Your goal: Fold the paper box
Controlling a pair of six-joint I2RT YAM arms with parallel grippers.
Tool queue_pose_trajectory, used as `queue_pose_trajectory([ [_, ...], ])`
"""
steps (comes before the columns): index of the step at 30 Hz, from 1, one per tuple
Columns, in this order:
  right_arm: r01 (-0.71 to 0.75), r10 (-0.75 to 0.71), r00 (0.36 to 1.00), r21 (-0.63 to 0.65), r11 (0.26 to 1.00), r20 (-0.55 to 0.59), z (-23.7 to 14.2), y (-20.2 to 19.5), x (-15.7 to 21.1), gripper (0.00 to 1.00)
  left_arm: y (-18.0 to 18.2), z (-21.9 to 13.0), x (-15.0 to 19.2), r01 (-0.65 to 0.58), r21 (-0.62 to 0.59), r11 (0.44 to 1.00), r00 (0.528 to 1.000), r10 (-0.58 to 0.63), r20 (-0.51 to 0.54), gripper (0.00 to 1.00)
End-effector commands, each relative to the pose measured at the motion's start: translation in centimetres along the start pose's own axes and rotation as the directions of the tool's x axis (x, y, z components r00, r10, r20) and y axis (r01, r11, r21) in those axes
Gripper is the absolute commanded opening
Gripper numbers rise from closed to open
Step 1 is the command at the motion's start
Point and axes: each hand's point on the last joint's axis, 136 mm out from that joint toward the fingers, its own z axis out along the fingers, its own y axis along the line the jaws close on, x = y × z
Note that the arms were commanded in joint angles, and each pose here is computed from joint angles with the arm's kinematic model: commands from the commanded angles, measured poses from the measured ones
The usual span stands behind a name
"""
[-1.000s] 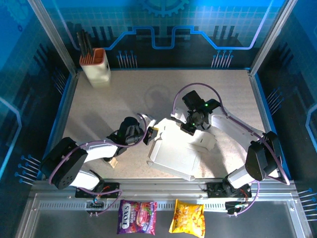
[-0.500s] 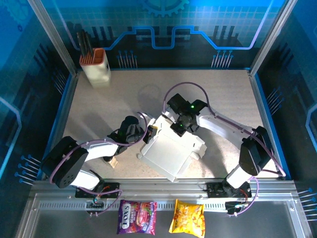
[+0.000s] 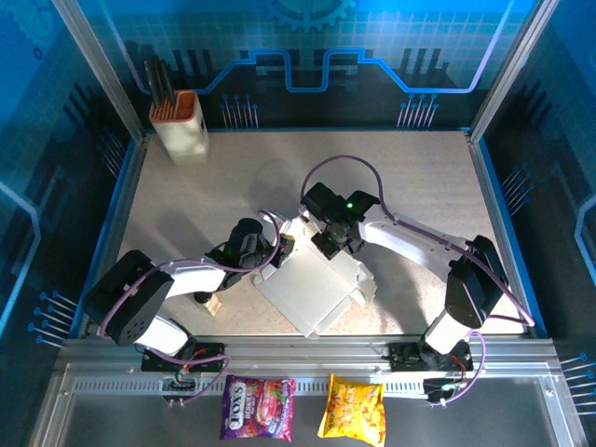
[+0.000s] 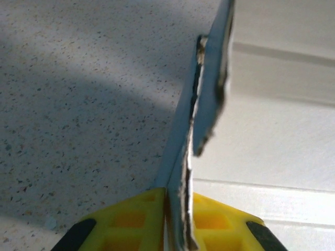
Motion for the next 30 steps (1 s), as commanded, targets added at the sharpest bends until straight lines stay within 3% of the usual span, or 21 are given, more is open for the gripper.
queue_pose_trajectory([
  [1,-0.003,0.003,1.0,0.046,0.999,0.003,0.9,-0.1,0.3,0.0,0.2,0.4,1.4,-0.022,-0.011,1.0,0.999,0.021,-0.05,0.13],
  [10,0.028,-0.026,0.999,0.061,0.998,-0.032,2.2,0.3,1.8,0.0,0.2,0.1,1.8,-0.026,-0.003,1.0,0.999,0.026,-0.03,0.14],
  [22,0.027,-0.026,0.999,0.03,0.999,-0.035,2.5,0.9,2.0,0.0,-0.9,-3.3,-2.7,-0.006,0.047,0.999,0.996,0.002,0.088,0.36],
  [30,0.025,-0.024,0.999,0.022,0.999,-0.029,2.4,1.0,1.9,0.0,0.5,-6.2,-6.2,0.105,0.028,0.994,0.982,-0.108,0.157,0.47],
])
